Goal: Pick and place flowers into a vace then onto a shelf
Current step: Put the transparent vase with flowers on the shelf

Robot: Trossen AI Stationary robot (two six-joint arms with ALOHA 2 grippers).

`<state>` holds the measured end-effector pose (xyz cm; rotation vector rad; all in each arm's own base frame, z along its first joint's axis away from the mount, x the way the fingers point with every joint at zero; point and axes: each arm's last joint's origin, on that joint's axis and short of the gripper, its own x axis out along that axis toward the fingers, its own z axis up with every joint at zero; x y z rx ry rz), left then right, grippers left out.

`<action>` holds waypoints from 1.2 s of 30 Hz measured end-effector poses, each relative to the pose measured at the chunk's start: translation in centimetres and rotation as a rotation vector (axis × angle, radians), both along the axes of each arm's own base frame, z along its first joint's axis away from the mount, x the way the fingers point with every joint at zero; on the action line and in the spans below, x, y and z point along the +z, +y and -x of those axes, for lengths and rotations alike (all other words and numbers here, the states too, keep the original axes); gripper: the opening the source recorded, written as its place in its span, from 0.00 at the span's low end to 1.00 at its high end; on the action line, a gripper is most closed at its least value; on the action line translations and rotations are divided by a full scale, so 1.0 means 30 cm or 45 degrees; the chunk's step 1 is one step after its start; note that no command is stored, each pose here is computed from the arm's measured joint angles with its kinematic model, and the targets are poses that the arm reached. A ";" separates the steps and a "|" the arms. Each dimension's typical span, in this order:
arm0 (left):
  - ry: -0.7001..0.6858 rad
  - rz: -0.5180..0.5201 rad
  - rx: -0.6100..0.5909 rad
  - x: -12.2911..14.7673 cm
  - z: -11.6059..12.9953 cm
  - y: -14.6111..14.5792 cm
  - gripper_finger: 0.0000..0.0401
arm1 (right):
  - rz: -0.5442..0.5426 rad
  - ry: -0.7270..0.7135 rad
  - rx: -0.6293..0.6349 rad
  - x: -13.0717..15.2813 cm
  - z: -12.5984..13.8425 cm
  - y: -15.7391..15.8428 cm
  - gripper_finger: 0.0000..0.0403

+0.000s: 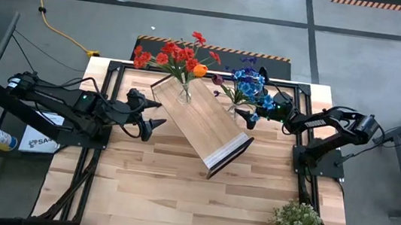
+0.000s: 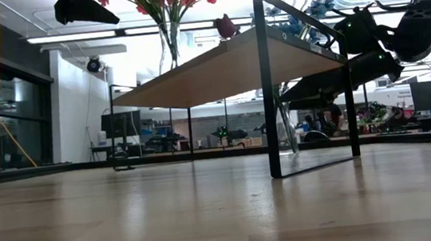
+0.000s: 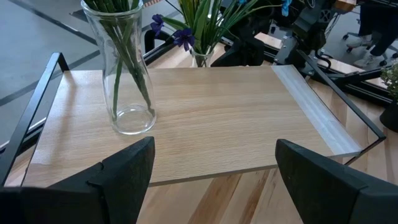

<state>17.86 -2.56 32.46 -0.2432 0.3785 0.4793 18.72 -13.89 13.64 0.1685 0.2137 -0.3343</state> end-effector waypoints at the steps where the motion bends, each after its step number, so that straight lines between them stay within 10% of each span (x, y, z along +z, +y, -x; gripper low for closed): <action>1: 0.000 0.000 0.000 0.000 0.000 0.000 0.92 | 0.000 0.000 0.000 0.000 0.000 0.000 0.88; 36: -0.003 -0.015 0.027 0.001 0.001 0.002 0.92 | -0.051 0.059 -0.001 0.051 -0.063 -0.050 0.88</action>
